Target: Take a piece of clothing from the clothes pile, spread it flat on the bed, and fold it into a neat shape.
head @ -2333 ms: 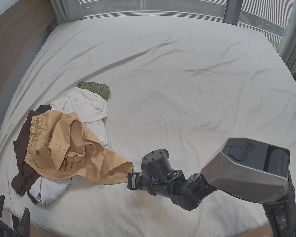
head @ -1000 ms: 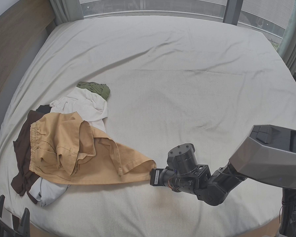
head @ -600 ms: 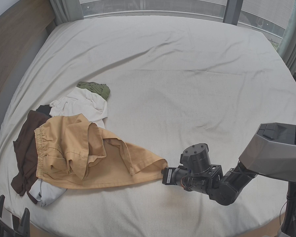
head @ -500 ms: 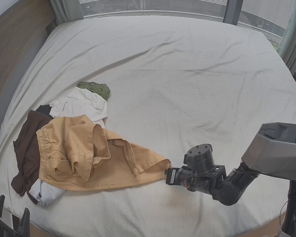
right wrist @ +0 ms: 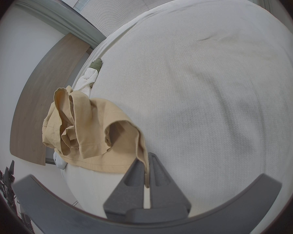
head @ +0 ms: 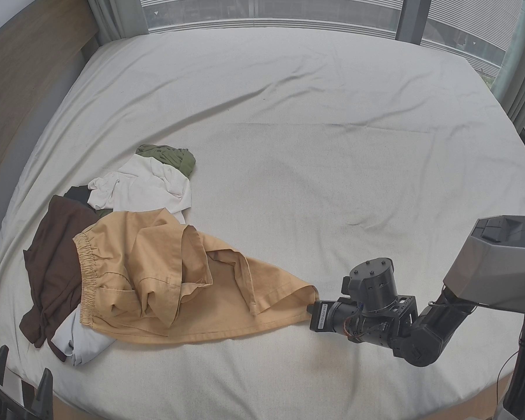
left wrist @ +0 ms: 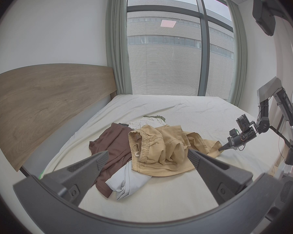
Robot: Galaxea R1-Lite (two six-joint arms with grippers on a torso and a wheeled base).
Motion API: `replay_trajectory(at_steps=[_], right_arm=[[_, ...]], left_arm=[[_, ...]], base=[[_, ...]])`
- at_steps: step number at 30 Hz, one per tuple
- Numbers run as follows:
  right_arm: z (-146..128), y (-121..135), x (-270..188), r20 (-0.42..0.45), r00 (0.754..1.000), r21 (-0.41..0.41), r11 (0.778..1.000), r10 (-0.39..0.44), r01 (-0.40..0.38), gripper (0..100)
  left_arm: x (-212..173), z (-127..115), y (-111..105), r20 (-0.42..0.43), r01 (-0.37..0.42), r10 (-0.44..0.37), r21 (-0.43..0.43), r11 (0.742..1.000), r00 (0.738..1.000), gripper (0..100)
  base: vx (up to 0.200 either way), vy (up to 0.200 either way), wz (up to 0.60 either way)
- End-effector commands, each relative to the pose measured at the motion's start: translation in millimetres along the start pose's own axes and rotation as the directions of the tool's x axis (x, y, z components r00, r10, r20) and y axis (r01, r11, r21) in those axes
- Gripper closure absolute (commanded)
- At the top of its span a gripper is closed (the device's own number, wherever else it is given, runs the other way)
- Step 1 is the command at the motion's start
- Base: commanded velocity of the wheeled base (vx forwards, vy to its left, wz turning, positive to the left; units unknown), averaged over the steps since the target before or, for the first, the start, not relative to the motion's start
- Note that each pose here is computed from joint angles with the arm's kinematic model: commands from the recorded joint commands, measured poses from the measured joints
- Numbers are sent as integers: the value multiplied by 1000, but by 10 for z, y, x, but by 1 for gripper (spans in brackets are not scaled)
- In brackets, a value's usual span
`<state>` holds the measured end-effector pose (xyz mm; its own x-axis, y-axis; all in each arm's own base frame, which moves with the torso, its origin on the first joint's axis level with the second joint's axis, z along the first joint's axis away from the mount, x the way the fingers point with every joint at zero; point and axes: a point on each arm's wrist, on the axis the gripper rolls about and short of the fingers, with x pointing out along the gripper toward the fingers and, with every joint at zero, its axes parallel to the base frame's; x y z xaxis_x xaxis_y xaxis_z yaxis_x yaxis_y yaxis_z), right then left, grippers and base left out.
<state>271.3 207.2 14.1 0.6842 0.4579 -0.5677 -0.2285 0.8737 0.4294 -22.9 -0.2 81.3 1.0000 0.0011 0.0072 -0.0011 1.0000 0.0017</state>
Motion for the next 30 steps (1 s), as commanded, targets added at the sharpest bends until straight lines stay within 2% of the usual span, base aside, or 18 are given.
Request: replay_trajectory(at_steps=[1, 19, 30], right_arm=[[19, -63, -69, 10, 1000, 10, 1000, -12, 12, 100], [-111, -433, -335, 41, 997, 11, 998, -61, 61, 100], [-123, -470, -503, 53, 997, 18, 998, -59, 58, 100]], left_arm=[[2, -52, 0, -3, 0, 0, 0, 1000, 1000, 0], [2, -52, 0, -3, 1, -1, 0, 1000, 1000, 0], [2, -52, 0, -3, 1, -1, 0, 1000, 1000, 0]], base=[[0, 0, 0], [0, 0, 0], [0, 0, 0]])
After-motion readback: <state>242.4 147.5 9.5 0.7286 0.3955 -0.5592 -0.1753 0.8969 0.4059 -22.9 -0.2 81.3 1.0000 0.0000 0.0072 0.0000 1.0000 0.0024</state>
